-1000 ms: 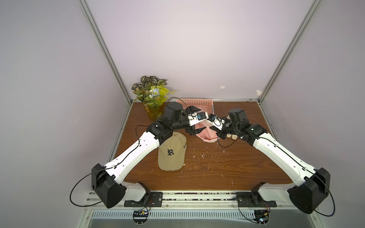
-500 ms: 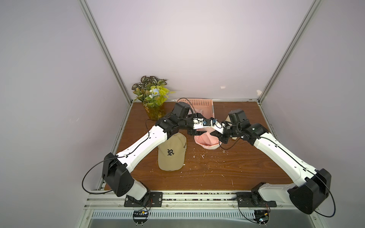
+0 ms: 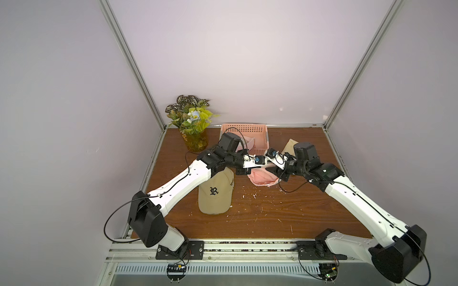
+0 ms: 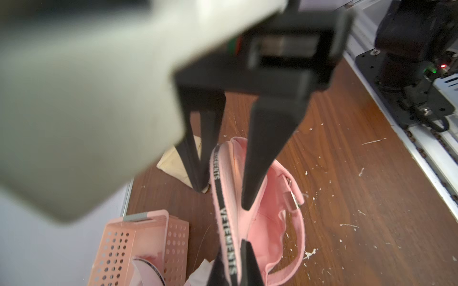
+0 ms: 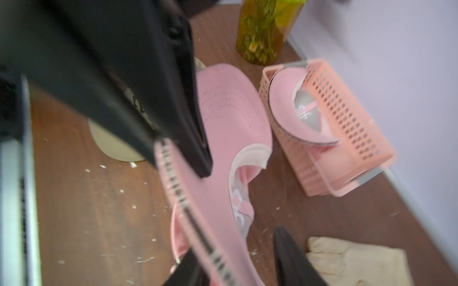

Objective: Turn the baseball cap inside out
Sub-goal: Turn over the baseball cap.

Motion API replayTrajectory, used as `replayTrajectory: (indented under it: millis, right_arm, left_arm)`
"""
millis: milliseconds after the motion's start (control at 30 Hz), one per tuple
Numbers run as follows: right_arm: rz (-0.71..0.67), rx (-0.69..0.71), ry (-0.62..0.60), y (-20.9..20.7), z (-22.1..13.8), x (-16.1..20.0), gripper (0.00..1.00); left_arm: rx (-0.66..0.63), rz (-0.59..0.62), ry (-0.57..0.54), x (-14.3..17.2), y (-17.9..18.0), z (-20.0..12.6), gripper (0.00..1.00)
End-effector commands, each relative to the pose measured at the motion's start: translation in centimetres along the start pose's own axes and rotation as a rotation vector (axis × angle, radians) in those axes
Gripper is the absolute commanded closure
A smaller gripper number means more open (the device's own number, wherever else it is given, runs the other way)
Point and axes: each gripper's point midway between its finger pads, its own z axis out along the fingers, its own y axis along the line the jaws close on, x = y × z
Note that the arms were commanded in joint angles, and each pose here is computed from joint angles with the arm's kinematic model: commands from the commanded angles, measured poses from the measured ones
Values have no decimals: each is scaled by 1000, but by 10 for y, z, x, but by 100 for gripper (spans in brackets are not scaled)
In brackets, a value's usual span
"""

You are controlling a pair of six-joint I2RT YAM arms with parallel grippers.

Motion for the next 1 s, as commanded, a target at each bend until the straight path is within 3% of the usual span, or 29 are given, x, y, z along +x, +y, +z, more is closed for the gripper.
replayTrajectory:
  millis: [0,133,233,300,467,633,767,967]
  right_arm:
    - [48,228,-192,-36,-26,-39,39]
    - [180,482,-251,-72,-55,-34,25]
    - [265,565,-301,-83,-75,-36,22]
    - [322,547,-333,-82,-80,-41,21]
    - [434,272,-356,-48,-56,-53,24]
    - [538,-7,-294,-7,-20,-43,34]
    - [632,-180,-157,21,14,-19,45]
    - [761,-297,-2,54,57,21,58]
  left_arm:
    - [-151,-93,-82,-21,24,-16,100]
    - [-311,-407,-165,-29,52,-30,100]
    - [-386,-681,-203,-24,68,-37,100]
    - [-440,-882,-251,-19,76,-42,100]
    - [-438,-1279,-446,-1,61,-46,100]
    - [-454,-1473,-522,29,31,-43,100]
    - [-488,-1536,-484,46,15,-34,100]
    - [-489,-1595,-432,65,1,-20,100]
